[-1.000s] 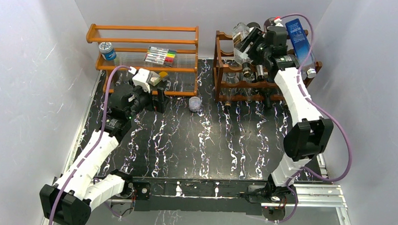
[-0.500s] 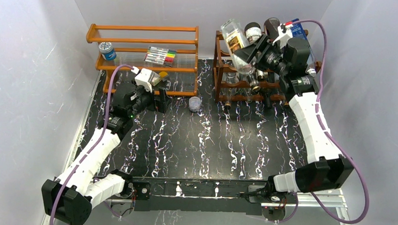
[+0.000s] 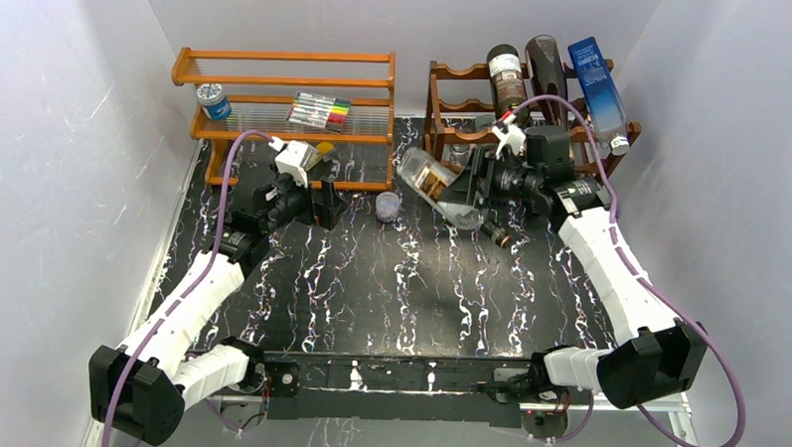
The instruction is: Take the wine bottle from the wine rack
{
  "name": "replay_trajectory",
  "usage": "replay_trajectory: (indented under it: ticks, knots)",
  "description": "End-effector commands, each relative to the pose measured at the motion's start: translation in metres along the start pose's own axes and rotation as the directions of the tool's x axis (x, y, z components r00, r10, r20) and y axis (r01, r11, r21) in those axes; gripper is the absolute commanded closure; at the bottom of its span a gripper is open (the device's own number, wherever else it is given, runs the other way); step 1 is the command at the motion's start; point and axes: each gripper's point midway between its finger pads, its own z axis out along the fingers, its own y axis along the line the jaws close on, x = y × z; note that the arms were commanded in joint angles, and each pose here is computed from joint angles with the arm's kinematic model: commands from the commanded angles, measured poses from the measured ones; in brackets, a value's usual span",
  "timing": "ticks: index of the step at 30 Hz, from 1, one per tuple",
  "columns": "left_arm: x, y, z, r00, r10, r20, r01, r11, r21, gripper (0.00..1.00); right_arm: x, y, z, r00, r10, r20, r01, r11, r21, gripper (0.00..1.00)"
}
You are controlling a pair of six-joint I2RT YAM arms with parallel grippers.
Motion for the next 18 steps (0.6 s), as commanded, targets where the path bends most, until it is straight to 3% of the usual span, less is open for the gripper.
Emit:
replay_trajectory:
  ticks: [1, 5, 11, 15, 18]
  knots:
    - [-0.006, -0.011, -0.002, 0.999, 0.009, 0.052, -0.012, 0.999, 0.049, 0.02, 0.028, 0.009, 0.003, 0.989, -0.113, -0.094, 0.108, 0.992, -0.062, 0.72]
    - [-0.002, -0.027, 0.0, 1.0, 0.001, 0.026, -0.004, 0.993, 0.118, 0.02, 0.069, -0.01, 0.013, 0.974, -0.068, -0.215, 0.057, 0.997, -0.061, 0.72]
    - [0.009, -0.087, -0.01, 0.997, 0.042, -0.057, -0.016, 0.917, 0.399, 0.02, 0.103, -0.022, 0.02, 0.958, -0.034, -0.286, 0.009, 0.996, -0.088, 0.71]
    - [0.03, -0.125, -0.021, 0.963, 0.268, -0.03, -0.223, 0.855, 0.469, 0.02, 0.117, -0.02, 0.027, 0.943, -0.021, -0.333, -0.026, 0.99, -0.138, 0.71]
    - [0.04, -0.146, -0.024, 0.876, 0.478, 0.056, -0.448, 0.766, 0.462, 0.02, 0.128, -0.021, 0.032, 0.928, -0.034, -0.372, -0.023, 0.989, -0.147, 0.71]
